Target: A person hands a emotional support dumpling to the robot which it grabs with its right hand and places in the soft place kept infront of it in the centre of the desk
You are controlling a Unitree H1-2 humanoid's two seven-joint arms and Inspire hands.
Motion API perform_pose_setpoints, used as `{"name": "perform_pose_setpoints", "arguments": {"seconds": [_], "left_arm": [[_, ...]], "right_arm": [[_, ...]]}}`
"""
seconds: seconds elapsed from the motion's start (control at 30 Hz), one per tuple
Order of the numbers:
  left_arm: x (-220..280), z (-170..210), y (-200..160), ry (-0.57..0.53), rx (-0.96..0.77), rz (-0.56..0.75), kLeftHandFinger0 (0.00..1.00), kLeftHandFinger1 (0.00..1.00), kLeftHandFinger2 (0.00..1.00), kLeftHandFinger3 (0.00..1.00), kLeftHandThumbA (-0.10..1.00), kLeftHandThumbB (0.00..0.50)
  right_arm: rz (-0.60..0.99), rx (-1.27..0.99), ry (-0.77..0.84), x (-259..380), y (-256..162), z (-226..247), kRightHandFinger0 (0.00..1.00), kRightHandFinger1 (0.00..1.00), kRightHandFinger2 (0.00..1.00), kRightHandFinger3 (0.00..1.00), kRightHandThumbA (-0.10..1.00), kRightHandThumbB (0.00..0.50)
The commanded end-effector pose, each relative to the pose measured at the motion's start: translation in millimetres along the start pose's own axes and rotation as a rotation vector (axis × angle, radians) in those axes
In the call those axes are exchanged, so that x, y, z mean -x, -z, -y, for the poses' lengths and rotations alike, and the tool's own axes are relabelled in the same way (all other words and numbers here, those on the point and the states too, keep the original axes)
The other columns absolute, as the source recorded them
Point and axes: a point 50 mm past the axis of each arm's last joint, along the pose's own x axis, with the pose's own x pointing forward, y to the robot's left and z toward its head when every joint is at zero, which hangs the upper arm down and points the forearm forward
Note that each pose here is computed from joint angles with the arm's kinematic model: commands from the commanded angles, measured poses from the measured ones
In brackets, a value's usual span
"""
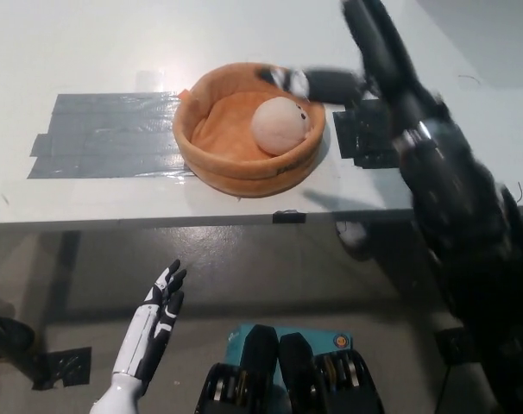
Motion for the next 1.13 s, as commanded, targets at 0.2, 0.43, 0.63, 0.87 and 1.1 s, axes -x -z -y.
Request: {"name": "perform_pose_setpoints", "arguments": {"seconds": [0.2, 0.43, 0.63, 0.87, 1.1], "left_arm": [[-7, -3, -11, -0.009, -0.007, 0.067, 1.00, 1.00, 1.00, 1.00, 0.97, 0.090], [-5, -2, -11, -0.002, -0.019, 0.055, 1.00, 1.00, 1.00, 1.00, 0.98, 0.096], [-6, 0, -12, -0.001, -0.002, 0.065, 1.00, 1.00, 1.00, 1.00, 0.97, 0.094], [-2, 4, -11, 0.014, -0.011, 0.059, 1.00, 1.00, 1.00, 1.00, 0.97, 0.104], [-1, 4, -13, 0.016, -0.013, 0.062, 1.00, 1.00, 1.00, 1.00, 0.94, 0.094]], "right_arm": [[-0.167, -0.065, 0.064, 154, 36, 16, 1.00, 1.00, 1.00, 1.00, 0.93, 0.270], [-0.300, -0.104, 0.040, 187, 77, -8, 1.00, 1.00, 1.00, 1.00, 0.84, 0.219], [-0.424, -0.125, -0.035, 211, 109, -33, 1.00, 1.00, 1.00, 1.00, 0.86, 0.199], [-0.505, -0.122, -0.113, 241, 128, -52, 1.00, 1.00, 1.00, 1.00, 0.82, 0.208], [-0.515, -0.162, -0.102, 247, 129, -57, 1.00, 1.00, 1.00, 1.00, 0.86, 0.218]]}}
